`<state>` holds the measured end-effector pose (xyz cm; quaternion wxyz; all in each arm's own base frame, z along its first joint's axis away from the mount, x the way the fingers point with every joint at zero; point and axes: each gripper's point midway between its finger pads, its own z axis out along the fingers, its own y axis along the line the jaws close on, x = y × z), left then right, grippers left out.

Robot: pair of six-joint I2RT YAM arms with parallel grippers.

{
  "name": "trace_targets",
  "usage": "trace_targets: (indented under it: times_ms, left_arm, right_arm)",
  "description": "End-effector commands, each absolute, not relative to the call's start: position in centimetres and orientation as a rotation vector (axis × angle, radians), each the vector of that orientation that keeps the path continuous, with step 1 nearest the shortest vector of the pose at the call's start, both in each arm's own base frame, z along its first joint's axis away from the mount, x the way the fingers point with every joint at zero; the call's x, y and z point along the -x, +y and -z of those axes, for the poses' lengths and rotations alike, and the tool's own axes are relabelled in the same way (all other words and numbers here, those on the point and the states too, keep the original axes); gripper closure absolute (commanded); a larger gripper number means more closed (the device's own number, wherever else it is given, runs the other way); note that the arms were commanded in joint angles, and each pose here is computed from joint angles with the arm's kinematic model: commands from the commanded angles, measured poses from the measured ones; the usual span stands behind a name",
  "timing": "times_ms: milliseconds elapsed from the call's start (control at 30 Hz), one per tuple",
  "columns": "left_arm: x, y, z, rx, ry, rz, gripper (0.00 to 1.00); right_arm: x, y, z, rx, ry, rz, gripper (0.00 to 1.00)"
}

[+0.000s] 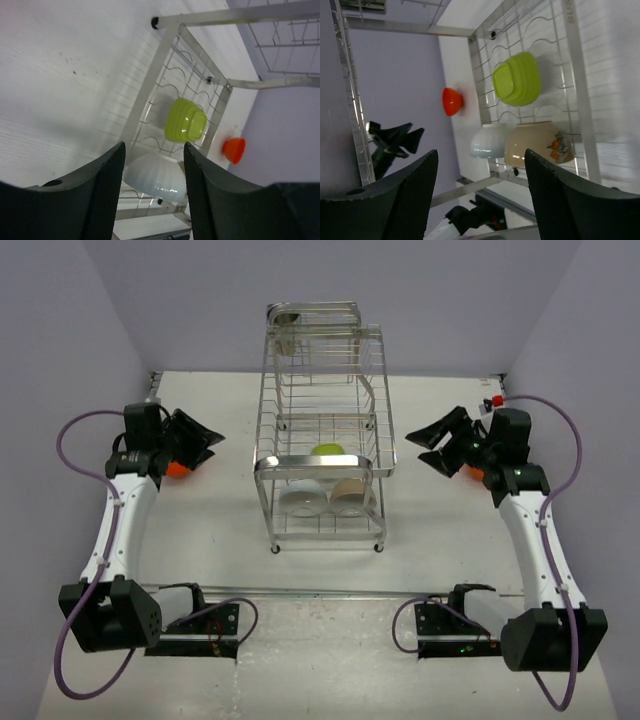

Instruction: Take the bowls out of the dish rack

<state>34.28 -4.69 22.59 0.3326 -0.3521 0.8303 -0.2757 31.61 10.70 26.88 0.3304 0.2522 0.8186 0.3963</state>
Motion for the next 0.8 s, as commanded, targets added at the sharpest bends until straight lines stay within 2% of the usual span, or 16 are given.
trace_targets:
  times_ms: [0,233,400,533,767]
  left_arm:
    - [-33.8,-8.0,-26.2,0.907,2.005,1.036,0.48]
    - [-31.6,-9.2,-25.8,1.09,1.975,1.147,0.49]
    - [-30.3,-9.7,-26.2,1.281,1.92,1.236,0.52]
    - [-30.5,-10.5,-26.2,1.363,1.983,1.263,0.57]
    - [-31.3,-12.8,-26.5,1.354,2.127,1.248,0.6]
  right_arm:
    - [-30.9,14.1,-29.7,-0.714,1.99,-1.488,0.3]
    - [-29.2,14.7,-27.1,-1.005,1.88,-1.734,0.31]
    - [-28.1,14.5,-25.1,-1.276,1.814,-1.722,0.32]
    - [-27.3,13.5,-22.7,-1.593,1.727,-1.653,0.35]
    - [-27.4,14.1,-23.4,-1.592,1.846,-1.559,0.37]
